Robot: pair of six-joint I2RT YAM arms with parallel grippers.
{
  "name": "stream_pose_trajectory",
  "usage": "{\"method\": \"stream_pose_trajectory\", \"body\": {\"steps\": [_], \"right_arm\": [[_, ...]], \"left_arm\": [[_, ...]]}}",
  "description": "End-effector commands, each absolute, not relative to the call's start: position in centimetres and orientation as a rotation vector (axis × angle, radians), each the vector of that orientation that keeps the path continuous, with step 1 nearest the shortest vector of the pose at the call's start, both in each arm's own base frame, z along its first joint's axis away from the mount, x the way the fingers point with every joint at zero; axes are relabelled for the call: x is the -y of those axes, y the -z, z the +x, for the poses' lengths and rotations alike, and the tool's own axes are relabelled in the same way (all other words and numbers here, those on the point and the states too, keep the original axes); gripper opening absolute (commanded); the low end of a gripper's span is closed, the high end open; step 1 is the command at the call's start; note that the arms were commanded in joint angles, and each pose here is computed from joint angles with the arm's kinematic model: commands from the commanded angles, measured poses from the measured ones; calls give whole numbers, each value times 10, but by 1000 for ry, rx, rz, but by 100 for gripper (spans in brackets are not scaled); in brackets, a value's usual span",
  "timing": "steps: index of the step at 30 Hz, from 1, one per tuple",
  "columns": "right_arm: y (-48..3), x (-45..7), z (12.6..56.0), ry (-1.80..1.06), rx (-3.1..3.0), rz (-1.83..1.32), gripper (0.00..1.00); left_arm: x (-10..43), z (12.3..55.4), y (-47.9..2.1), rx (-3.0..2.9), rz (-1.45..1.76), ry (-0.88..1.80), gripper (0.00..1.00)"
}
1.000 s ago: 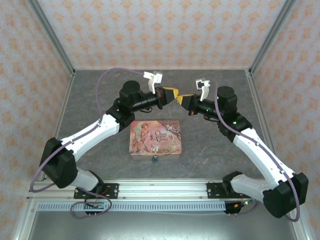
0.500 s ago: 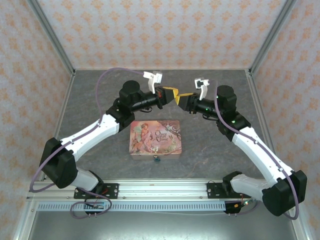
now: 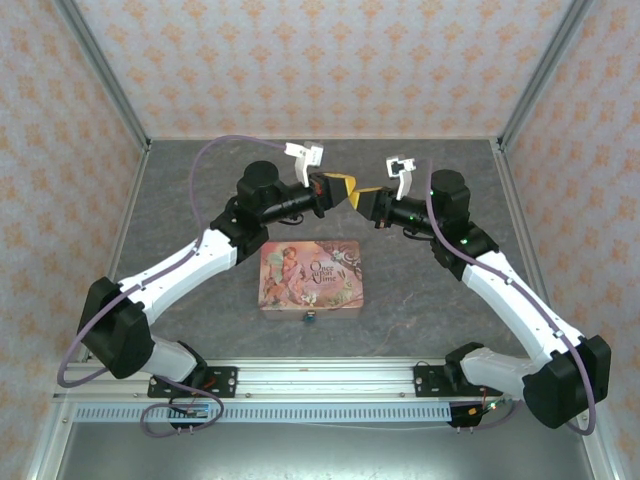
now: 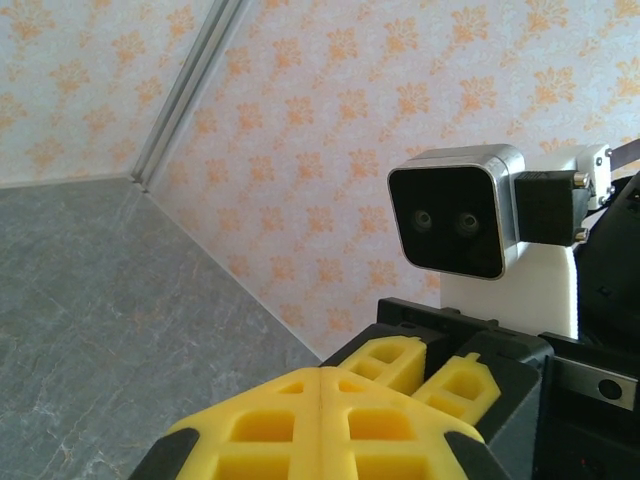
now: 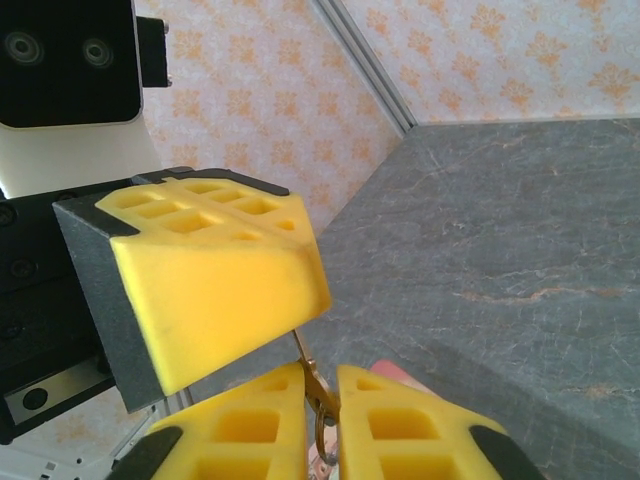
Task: Unlock a padlock with a key
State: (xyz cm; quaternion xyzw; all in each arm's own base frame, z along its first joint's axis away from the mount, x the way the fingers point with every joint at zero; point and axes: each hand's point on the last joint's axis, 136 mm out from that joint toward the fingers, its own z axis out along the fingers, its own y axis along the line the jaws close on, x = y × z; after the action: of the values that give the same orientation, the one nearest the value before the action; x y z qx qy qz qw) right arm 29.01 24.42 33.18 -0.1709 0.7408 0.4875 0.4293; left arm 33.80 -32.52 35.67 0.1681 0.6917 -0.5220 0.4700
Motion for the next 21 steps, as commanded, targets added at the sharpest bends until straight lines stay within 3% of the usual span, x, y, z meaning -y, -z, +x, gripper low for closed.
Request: {"method": "stream_pose_trajectory", "body": {"steps": [1, 5, 15, 21], "right_arm": [[-340, -246, 287, -1220, -1815, -453, 10], [-337, -245, 287, -1209, -1827, -448, 9], [-335, -246, 287, -1216, -1828, -445, 20], [-333, -245, 287, -1215, -1835, -438, 20]], "left_arm": [[321, 331, -383, -1615, 429, 1258, 0], [318, 334, -381, -1621, 398, 1238, 0], [316, 337, -381, -1617, 383, 1227, 0], [315, 338, -380, -1621, 372, 1218, 0]]}}
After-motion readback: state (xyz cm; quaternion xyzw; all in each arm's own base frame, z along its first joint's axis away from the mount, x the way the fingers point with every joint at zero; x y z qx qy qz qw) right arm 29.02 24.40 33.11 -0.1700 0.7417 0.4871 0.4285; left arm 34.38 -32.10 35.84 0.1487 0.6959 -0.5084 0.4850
